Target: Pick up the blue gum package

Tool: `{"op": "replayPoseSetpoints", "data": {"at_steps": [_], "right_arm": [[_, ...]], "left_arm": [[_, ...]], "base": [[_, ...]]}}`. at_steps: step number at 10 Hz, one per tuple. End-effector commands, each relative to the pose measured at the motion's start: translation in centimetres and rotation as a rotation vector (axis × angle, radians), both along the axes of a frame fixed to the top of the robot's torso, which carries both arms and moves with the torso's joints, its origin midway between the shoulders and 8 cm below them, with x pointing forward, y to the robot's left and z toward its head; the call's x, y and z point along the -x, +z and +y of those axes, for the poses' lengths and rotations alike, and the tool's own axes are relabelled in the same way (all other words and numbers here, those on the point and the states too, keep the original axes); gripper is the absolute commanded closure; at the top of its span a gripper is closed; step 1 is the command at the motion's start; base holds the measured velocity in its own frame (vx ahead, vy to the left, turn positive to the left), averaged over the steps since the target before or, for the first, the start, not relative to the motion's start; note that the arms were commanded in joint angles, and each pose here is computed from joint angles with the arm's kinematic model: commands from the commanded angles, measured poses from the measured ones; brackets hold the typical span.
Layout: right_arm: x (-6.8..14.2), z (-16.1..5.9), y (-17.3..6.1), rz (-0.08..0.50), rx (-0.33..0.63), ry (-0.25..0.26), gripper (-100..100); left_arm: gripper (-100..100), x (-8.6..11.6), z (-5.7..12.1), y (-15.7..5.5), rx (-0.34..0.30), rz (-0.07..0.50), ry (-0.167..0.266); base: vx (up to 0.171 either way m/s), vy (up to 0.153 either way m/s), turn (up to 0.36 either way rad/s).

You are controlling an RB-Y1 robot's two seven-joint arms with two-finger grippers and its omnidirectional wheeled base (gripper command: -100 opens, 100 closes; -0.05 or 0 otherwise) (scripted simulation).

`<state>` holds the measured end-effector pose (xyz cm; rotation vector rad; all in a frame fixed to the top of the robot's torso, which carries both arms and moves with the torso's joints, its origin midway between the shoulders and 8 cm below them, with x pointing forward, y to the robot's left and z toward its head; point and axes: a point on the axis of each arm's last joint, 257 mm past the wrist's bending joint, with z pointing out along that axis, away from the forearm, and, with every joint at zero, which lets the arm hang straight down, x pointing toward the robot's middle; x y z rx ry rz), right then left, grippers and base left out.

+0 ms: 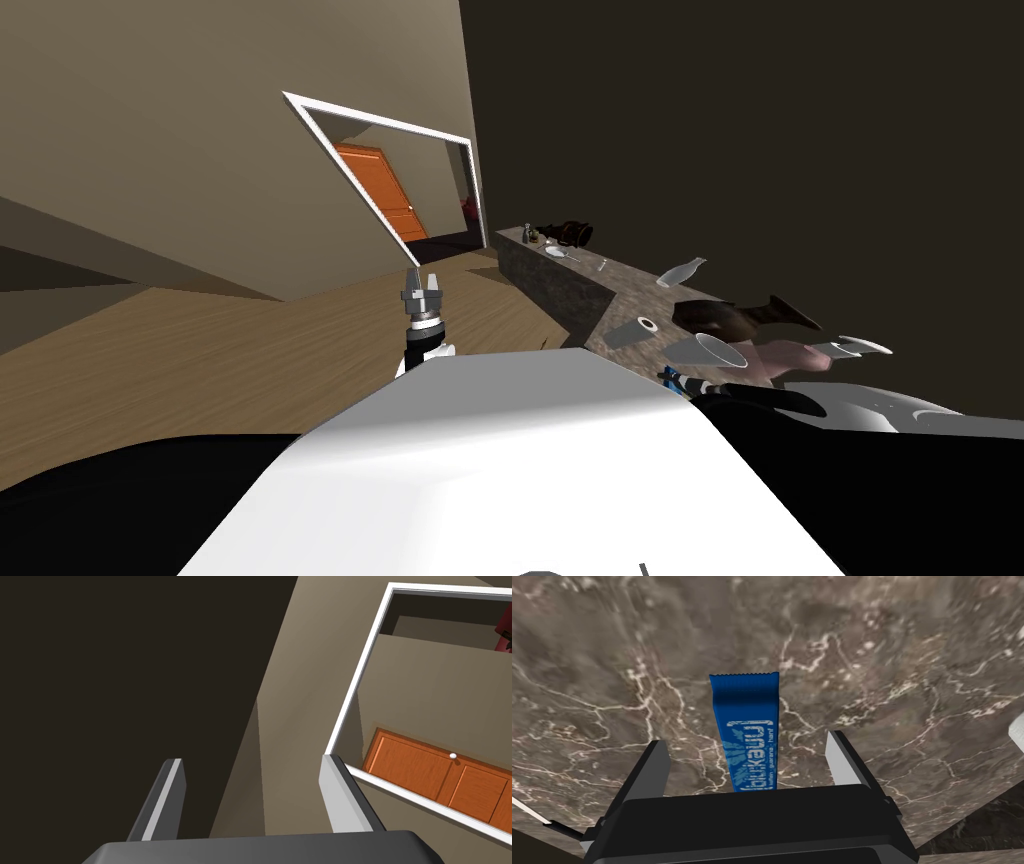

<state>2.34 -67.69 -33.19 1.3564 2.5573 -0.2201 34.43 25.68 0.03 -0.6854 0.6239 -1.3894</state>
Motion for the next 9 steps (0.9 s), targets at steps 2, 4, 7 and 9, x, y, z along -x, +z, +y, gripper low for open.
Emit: {"op": "replayPoseSetpoints", "data": {"at_steps": [2, 4, 7, 9], "right_arm": [[0.9, 0.1, -0.4, 0.003, 0.002, -0.001, -100], [1.7, 0.3, -0.8, 0.003, 0.003, -0.007, -100], [2.9, 0.7, -1.6, 0.004, 0.002, -0.017, -100], [2.6, 0.6, -1.4, 0.004, 0.003, -0.014, 100]], "left_arm": [[0, 0.0, 0.0, 0.0, 0.000, 0.000, 0.000], [0, 0.0, 0.0, 0.0, 0.000, 0.000, 0.000], [0, 0.0, 0.0, 0.0, 0.000, 0.000, 0.000], [0, 0.0, 0.0, 0.0, 0.000, 0.000, 0.000]], "base": [[0.025, -0.018, 0.032], [0.023, -0.014, 0.035], [0.018, -0.013, 0.034], [0.006, -0.005, 0.004]]}}
